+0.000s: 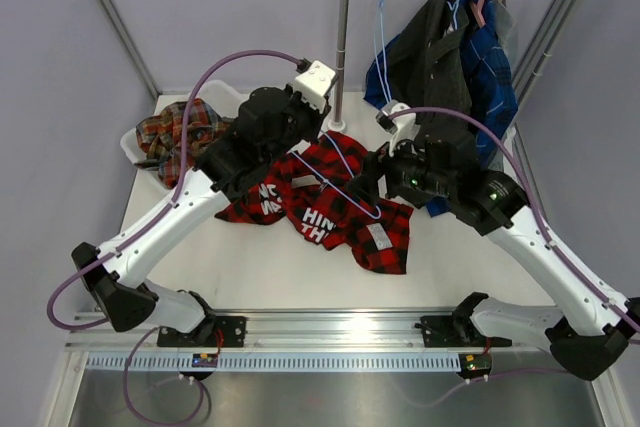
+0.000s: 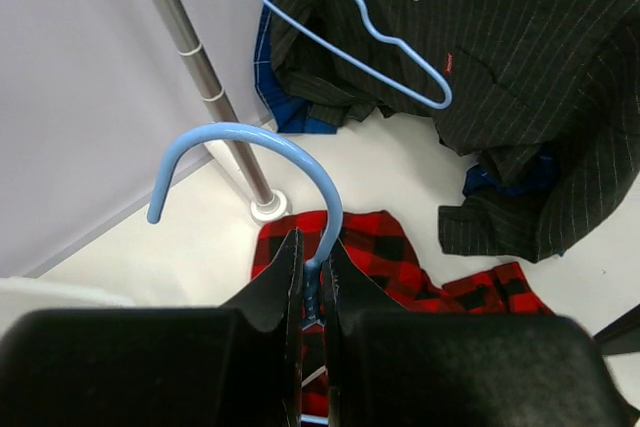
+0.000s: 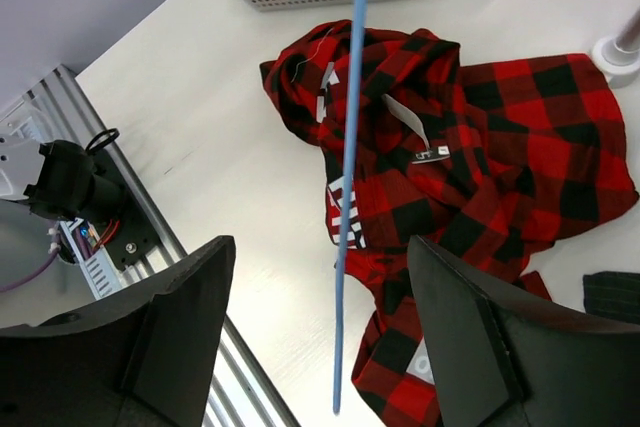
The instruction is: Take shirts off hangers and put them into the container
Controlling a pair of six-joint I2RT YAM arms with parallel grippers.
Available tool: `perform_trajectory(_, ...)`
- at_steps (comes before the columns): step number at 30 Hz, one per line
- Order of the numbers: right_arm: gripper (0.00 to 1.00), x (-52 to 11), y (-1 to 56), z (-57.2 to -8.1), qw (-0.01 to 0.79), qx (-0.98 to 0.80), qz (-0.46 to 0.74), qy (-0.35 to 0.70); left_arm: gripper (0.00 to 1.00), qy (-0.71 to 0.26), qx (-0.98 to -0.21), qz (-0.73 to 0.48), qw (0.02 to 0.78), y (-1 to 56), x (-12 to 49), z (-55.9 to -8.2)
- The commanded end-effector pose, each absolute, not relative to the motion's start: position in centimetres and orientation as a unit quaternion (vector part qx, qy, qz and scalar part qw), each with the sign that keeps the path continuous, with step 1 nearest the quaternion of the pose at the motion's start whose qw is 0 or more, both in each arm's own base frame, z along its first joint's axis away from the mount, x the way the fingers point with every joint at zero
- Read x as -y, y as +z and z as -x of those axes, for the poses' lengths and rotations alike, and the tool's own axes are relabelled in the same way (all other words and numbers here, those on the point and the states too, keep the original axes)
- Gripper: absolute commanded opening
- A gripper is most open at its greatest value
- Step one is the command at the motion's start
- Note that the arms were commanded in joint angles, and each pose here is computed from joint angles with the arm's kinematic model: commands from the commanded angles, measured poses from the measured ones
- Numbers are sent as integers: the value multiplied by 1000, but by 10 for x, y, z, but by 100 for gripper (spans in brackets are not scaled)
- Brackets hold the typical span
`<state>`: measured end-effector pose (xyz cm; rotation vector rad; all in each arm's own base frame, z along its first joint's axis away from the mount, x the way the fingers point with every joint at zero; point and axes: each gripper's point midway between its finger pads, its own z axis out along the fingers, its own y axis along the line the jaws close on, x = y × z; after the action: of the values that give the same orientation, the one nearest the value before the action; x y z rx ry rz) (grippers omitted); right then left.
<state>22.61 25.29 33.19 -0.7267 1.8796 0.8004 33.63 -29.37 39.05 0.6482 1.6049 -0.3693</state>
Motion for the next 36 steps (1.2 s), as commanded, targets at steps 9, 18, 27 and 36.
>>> perform_trajectory(9, 42, -291, 351, -249, 488, -742, 302, 346, 0, -213, -659, -285, 662, 429, 313, -325)
perform_trajectory(18, 0, -285, 355, -251, 502, -743, 291, 334, 12, -218, -659, -280, 664, 423, 309, -320)
perform_trajectory(27, 0, -251, 320, -263, 492, -800, 228, 255, 99, -206, -684, -220, 665, 411, 275, -309)
perform_trajectory(36, 0, -207, 257, -257, 441, -865, 177, 162, 99, -200, -746, -150, 617, 369, 225, -275)
